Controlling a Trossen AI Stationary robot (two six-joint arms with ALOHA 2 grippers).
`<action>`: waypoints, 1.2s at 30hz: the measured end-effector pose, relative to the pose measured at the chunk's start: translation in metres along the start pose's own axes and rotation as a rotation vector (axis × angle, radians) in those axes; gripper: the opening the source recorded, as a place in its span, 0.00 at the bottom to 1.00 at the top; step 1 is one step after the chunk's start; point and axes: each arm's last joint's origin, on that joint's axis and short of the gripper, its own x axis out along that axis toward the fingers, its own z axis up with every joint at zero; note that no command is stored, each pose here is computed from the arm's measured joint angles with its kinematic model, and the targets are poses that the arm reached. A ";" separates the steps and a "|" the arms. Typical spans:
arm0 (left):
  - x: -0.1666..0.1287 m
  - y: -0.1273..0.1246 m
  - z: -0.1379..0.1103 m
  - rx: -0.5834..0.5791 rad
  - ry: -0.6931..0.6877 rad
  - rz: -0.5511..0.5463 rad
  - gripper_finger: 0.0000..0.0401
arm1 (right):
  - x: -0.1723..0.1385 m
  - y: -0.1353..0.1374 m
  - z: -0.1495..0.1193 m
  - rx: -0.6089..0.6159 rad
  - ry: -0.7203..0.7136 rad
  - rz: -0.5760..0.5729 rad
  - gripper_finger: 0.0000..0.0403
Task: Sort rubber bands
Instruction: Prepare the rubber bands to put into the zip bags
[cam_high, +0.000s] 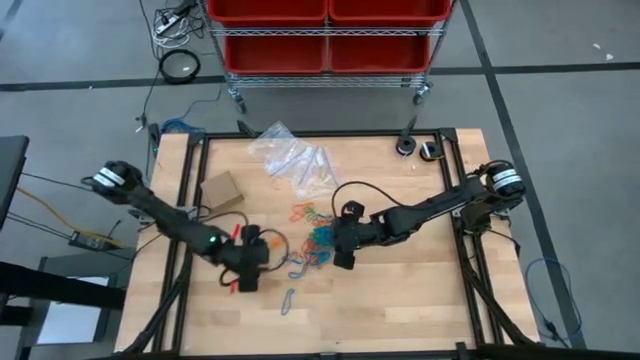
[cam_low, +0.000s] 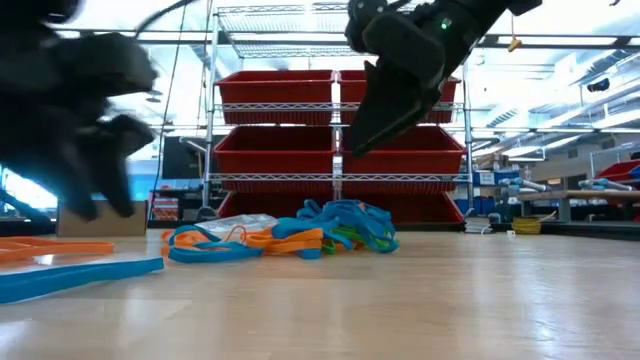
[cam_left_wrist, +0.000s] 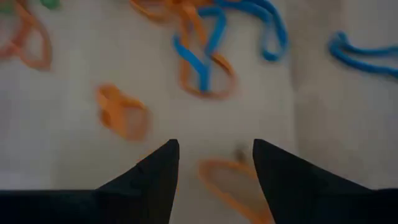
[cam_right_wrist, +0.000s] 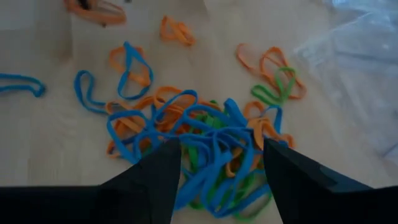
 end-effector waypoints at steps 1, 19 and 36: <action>0.000 -0.003 -0.005 -0.017 -0.020 -0.007 0.53 | -0.002 0.000 0.001 0.003 -0.008 0.004 0.53; 0.000 -0.025 -0.068 -0.139 -0.002 0.071 0.53 | -0.010 0.002 0.002 -0.003 -0.010 0.025 0.48; 0.013 -0.033 -0.063 0.021 -0.107 -0.015 0.02 | -0.011 0.005 0.002 0.005 -0.021 0.036 0.46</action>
